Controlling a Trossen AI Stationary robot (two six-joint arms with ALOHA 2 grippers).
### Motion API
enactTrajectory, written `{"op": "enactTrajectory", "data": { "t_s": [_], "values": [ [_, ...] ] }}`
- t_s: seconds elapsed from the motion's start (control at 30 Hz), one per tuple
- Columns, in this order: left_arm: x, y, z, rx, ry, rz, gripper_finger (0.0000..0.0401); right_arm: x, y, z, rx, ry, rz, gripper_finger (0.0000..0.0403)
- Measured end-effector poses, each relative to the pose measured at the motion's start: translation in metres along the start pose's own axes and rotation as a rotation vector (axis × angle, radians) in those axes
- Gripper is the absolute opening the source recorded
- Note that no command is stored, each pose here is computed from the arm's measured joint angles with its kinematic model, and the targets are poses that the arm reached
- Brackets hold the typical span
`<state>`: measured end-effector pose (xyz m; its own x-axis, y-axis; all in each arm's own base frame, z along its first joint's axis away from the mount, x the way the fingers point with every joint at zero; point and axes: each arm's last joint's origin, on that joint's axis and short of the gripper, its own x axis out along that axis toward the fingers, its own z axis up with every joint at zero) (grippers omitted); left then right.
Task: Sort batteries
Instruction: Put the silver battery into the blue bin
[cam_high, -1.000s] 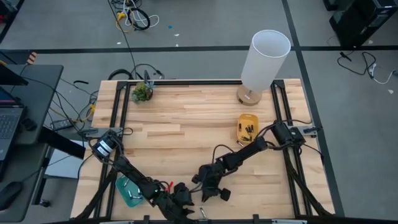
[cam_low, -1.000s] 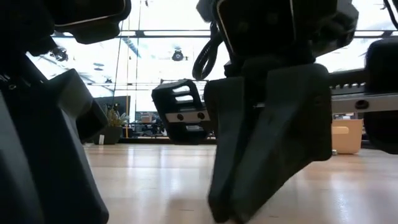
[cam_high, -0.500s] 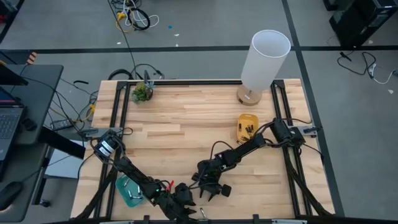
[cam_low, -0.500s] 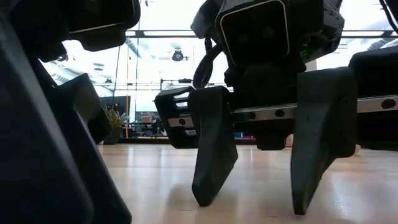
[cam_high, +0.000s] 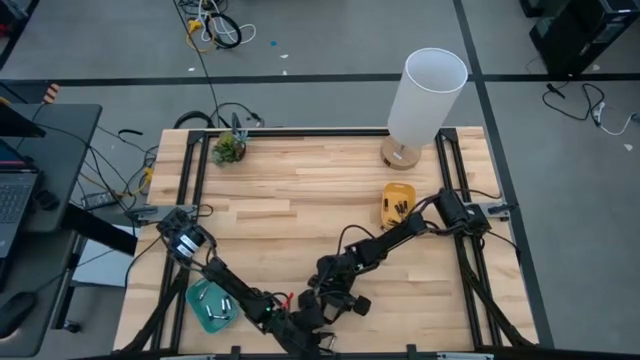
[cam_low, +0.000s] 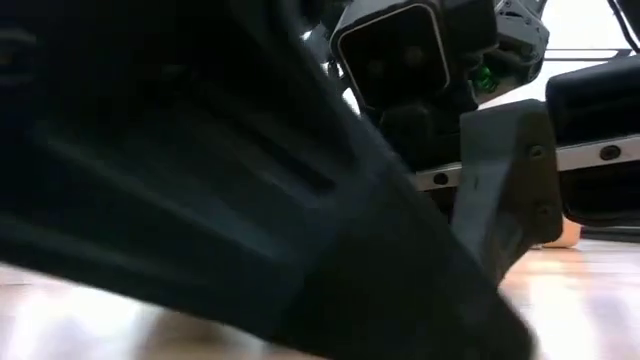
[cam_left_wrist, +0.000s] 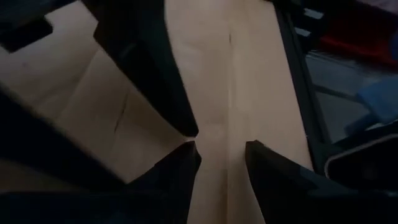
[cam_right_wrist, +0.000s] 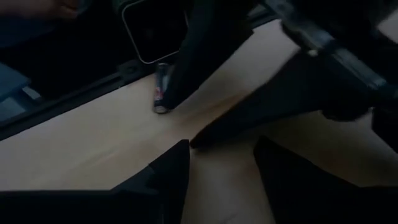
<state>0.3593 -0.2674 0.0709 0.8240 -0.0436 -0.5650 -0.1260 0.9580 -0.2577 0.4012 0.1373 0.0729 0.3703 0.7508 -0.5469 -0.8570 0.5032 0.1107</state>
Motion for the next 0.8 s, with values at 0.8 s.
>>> {"op": "enactTrajectory", "data": {
  "t_s": [0.8],
  "values": [
    [-0.045, -0.001, 0.040, 0.253, 0.039, 0.301, 0.0090, 0.002, 0.028, 0.010, 0.039, 0.157, -0.138, 0.0168]
  ]
}}
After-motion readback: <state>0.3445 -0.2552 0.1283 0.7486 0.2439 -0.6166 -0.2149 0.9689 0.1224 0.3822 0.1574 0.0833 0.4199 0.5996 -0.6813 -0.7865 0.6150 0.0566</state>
